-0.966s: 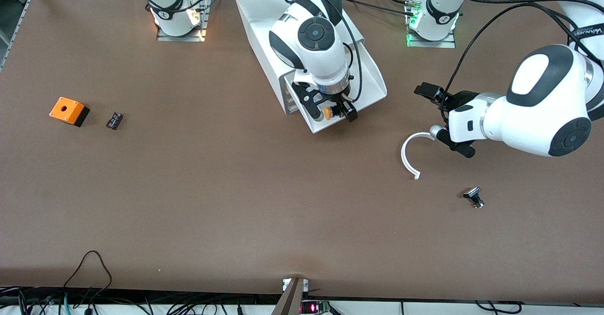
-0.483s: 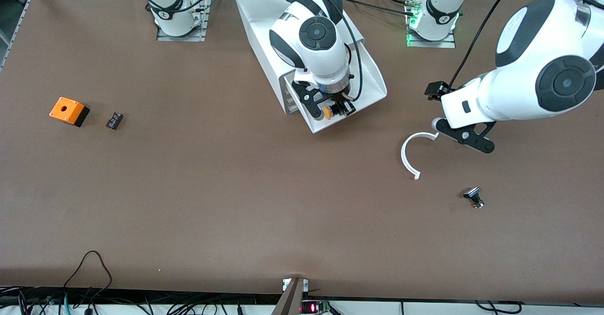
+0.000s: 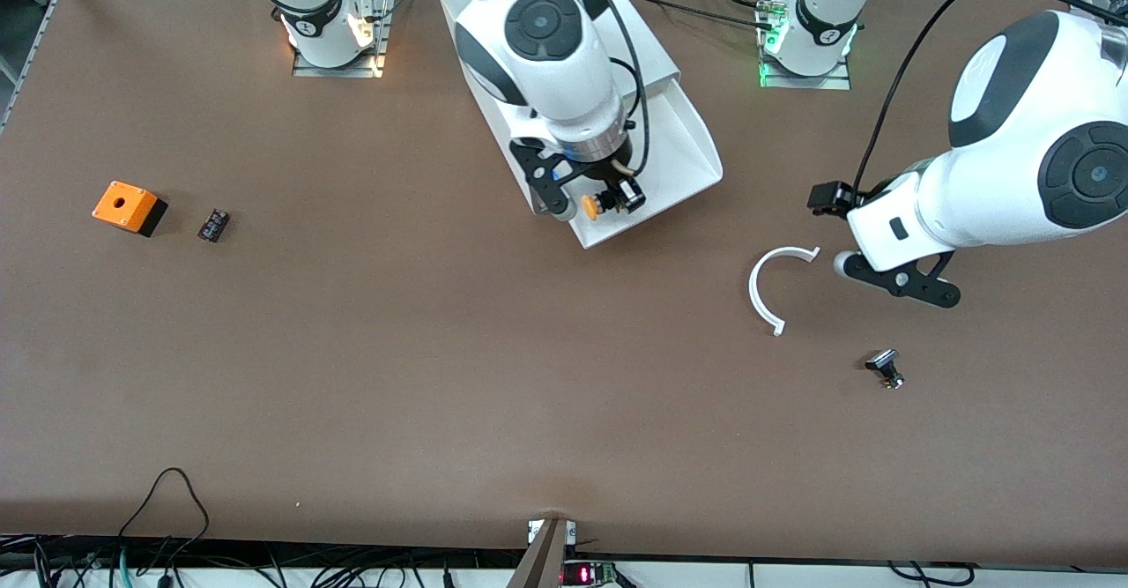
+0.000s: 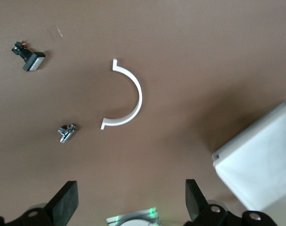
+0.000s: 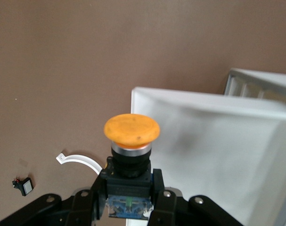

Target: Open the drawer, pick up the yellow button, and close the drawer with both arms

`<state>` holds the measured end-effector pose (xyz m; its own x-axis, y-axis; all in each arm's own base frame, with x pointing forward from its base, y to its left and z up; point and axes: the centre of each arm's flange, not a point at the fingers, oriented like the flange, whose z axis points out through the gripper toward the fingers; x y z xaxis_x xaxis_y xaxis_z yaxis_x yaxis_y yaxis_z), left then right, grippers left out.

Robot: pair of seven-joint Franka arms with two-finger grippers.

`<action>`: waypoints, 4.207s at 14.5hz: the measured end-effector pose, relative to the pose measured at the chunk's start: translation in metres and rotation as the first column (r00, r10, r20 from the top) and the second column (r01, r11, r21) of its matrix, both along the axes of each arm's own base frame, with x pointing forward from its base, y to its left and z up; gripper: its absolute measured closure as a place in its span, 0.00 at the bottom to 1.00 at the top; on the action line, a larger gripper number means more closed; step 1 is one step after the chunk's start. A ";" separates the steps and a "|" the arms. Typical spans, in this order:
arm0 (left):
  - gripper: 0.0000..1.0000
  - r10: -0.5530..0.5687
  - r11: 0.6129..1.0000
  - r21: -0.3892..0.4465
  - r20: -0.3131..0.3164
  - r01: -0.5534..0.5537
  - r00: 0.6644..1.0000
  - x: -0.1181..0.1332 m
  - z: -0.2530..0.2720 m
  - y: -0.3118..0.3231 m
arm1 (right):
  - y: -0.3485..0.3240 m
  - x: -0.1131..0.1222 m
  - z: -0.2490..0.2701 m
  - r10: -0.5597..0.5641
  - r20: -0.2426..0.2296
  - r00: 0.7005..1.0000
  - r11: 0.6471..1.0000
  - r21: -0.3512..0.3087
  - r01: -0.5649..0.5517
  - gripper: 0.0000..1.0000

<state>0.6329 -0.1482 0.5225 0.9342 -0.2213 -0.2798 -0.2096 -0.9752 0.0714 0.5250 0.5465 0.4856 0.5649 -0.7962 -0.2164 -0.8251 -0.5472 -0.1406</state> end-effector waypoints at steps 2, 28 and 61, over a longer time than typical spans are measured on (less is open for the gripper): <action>0.00 0.033 0.999 -0.005 0.058 -0.033 0.998 0.004 -0.011 -0.009 | -0.027 0.013 0.011 0.100 0.005 0.995 0.995 -0.026 -0.099 0.59; 0.00 0.578 0.807 0.032 0.156 -0.589 0.801 -0.132 -0.165 -0.220 | -0.565 0.139 -0.253 0.877 -0.036 0.479 0.460 -0.224 -0.859 0.59; 0.00 0.423 0.894 0.136 0.065 -0.428 0.904 -0.232 -0.178 -0.295 | -0.550 0.089 0.088 0.803 0.012 0.596 0.579 -0.251 -0.776 0.00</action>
<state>0.4011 -0.4434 0.3449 0.9393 0.2392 -0.2458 0.2275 -0.9708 -0.0755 0.6143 -0.0037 0.5740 0.9993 -0.0377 -0.0033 -0.0377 -0.9993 -0.0086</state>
